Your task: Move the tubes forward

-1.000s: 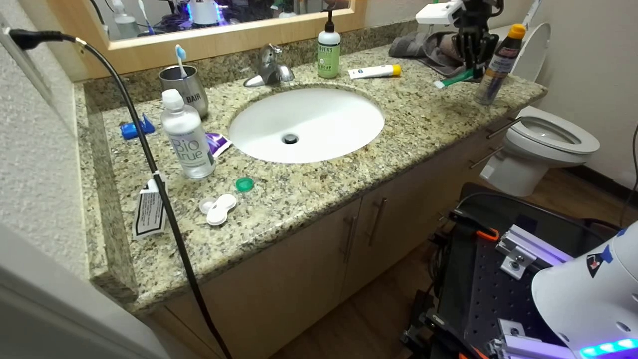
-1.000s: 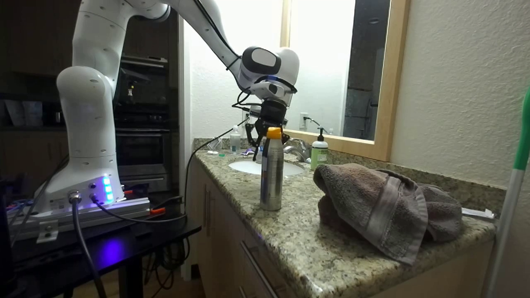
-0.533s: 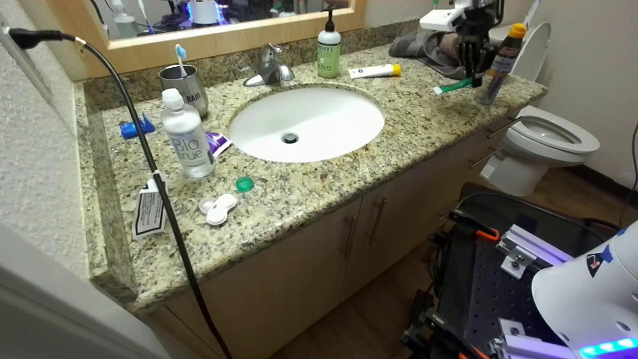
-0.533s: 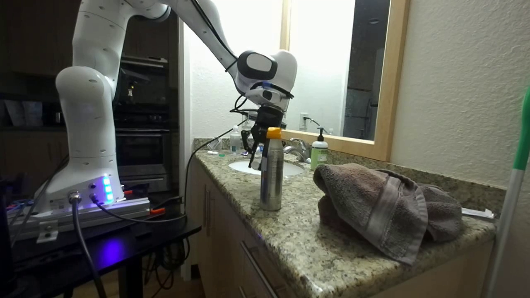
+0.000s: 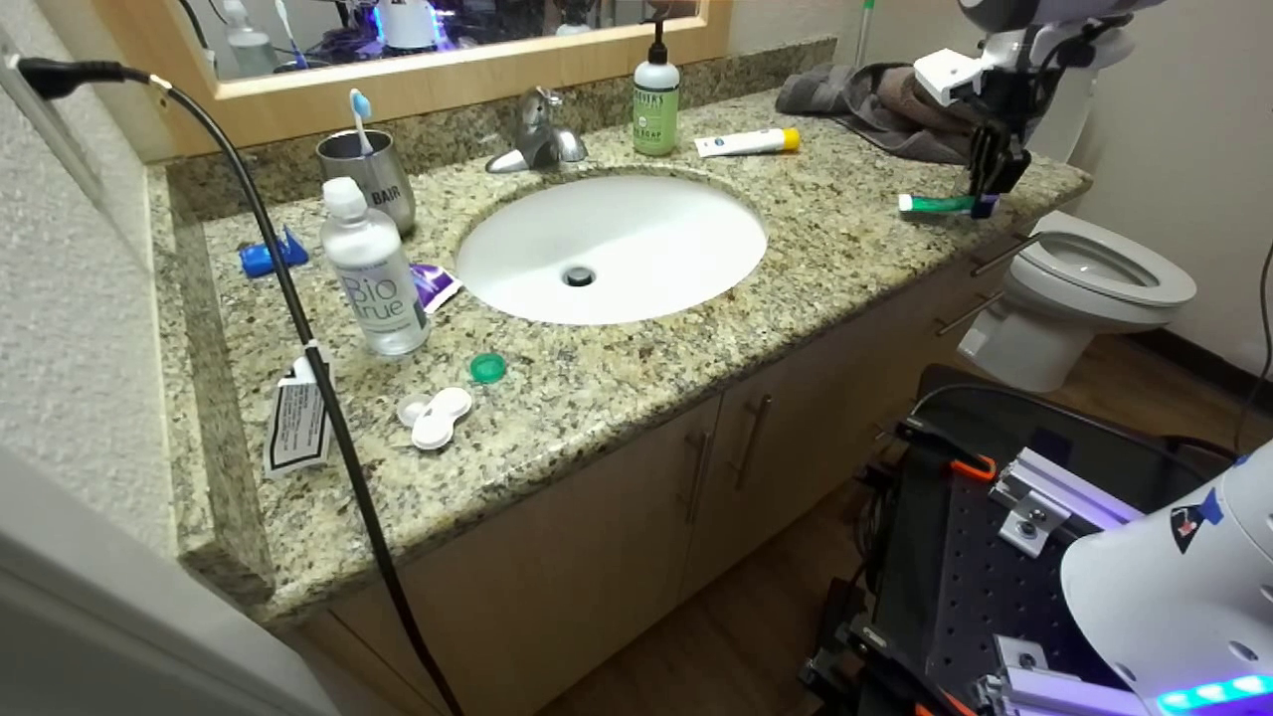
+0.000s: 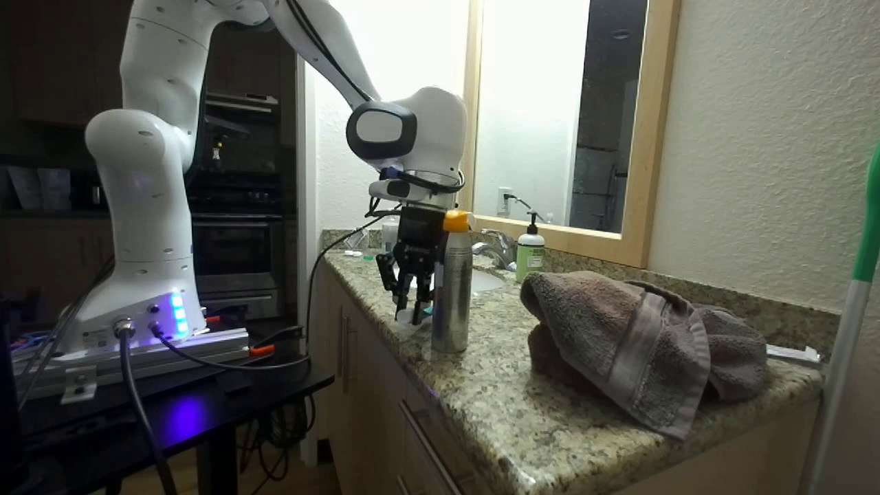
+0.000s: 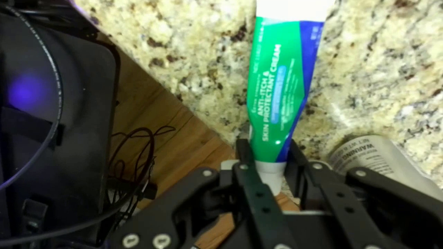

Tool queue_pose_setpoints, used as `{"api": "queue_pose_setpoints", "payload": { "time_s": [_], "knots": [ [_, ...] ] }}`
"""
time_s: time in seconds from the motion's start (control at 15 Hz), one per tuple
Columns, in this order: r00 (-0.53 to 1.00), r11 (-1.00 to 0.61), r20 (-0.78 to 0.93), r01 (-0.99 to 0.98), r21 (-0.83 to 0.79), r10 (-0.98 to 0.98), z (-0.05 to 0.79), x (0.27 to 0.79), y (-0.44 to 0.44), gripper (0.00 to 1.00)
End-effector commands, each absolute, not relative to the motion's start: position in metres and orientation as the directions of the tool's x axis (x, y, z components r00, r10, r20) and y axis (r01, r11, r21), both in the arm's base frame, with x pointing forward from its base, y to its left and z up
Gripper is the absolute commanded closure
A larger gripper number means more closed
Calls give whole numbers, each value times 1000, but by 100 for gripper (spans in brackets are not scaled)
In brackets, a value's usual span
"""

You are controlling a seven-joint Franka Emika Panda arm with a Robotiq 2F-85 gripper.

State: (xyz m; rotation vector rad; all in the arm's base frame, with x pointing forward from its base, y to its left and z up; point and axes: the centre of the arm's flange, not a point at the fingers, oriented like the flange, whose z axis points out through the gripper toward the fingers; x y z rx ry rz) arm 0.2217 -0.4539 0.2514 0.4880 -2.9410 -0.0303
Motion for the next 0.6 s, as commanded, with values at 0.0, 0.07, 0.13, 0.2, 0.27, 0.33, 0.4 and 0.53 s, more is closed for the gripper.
{"api": "queue_pose_setpoints", "payload": {
  "time_s": [0.0,0.07,0.13,0.2,0.27,0.33,0.4,0.53],
  "knots": [
    [-956,957,88,-286,-46,-281,248,214,-437,93],
    [-955,956,85,-288,-61,-283,246,217,-433,93],
    [-952,952,86,-298,-64,-293,244,221,-429,93],
    [-950,949,86,-307,-69,-300,243,224,-426,93],
    [-946,945,87,-320,-67,-313,241,229,-422,93],
    [-942,942,90,-329,-68,-322,240,234,-418,93],
    [-940,939,93,-336,-72,-329,239,240,-414,93],
    [-939,937,93,-339,-77,-332,242,252,-413,79]
  ]
}}
